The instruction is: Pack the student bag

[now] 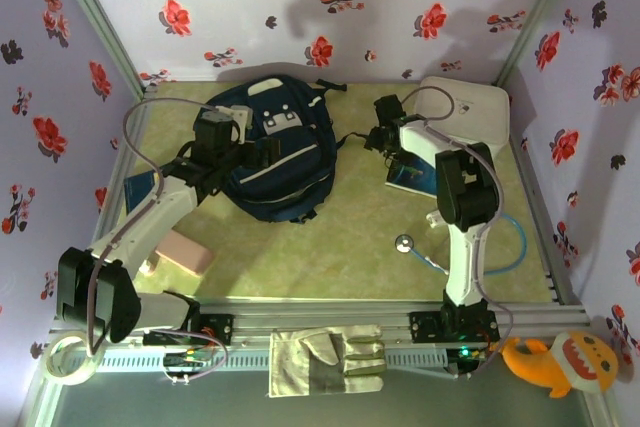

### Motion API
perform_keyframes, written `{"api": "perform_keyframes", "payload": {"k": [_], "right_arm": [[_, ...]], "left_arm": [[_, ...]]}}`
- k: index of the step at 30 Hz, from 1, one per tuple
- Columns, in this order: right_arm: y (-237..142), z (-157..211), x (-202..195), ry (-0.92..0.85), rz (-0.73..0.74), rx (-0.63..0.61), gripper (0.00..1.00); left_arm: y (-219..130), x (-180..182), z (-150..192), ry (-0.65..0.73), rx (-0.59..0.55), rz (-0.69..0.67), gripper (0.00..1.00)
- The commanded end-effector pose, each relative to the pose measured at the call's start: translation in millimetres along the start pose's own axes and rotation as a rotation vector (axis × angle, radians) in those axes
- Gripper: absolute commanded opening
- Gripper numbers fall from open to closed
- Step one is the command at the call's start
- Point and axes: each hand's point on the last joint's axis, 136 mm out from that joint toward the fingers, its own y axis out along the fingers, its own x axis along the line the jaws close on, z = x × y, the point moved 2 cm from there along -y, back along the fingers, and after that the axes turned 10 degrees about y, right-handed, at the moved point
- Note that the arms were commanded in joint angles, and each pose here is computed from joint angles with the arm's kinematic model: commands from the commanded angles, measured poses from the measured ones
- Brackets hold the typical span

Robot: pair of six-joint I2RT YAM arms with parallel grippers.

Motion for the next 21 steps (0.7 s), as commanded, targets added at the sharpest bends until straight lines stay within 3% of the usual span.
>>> {"api": "perform_keyframes", "payload": {"k": [1, 9, 21], "right_arm": [[4, 9, -6, -0.012, 0.028, 0.065, 0.82], [3, 66, -8, -0.038, -0.022, 0.220, 0.78], [-49, 191, 4, -0.105, -0.175, 0.349, 0.71]], "left_arm": [[-5, 5, -4, -0.009, -0.018, -0.022, 1.00], [4, 1, -5, -0.011, 0.007, 0.001, 1.00], [22, -13, -8, -0.042, 0.035, 0.086, 1.00]]}}
